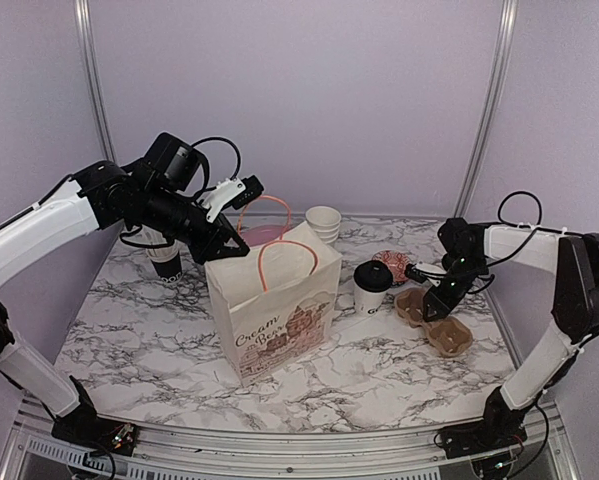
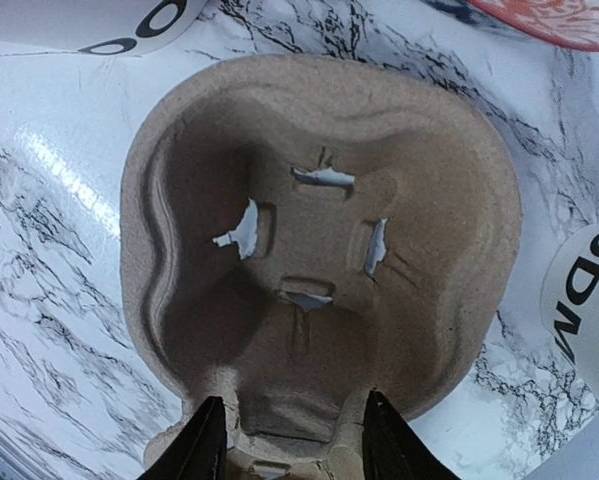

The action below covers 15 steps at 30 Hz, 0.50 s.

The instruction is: Pack the takeout coffee

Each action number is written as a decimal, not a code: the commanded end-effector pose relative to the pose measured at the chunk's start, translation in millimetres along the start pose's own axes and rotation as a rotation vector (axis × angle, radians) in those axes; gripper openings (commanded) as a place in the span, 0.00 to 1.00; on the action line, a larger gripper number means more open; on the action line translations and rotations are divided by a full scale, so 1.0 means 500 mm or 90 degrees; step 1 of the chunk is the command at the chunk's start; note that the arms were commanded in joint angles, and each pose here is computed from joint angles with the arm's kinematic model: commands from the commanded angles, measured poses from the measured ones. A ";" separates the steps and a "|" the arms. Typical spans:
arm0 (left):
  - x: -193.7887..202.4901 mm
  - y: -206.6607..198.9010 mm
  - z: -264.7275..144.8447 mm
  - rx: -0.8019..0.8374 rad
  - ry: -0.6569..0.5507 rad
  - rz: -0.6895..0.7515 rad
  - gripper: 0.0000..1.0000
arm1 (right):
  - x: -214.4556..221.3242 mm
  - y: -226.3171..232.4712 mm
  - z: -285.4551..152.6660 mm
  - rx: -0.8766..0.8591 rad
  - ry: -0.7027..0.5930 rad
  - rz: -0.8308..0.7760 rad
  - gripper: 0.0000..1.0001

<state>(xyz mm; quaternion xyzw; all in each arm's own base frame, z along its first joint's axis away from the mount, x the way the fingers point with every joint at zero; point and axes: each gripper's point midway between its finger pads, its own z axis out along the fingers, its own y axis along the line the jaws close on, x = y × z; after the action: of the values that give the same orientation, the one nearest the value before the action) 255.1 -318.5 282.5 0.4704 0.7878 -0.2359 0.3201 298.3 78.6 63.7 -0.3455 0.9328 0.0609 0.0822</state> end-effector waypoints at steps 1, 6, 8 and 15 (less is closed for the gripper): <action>0.010 -0.004 -0.004 -0.002 0.006 0.007 0.00 | -0.003 0.000 -0.002 0.003 0.004 0.002 0.44; 0.011 -0.004 -0.004 -0.002 0.007 0.006 0.00 | -0.001 0.004 0.003 -0.006 0.009 0.002 0.42; 0.011 -0.003 -0.005 -0.005 0.006 0.007 0.00 | 0.002 0.005 0.004 -0.007 0.012 0.003 0.41; 0.006 -0.004 -0.006 -0.002 0.003 0.007 0.00 | 0.010 0.007 0.011 -0.009 0.019 0.004 0.42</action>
<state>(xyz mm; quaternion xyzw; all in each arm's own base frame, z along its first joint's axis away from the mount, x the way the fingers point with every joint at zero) 255.2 -317.4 278.6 0.4701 0.7904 -0.2318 0.3171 296.9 78.3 60.8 -0.3452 0.9334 0.0618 0.0762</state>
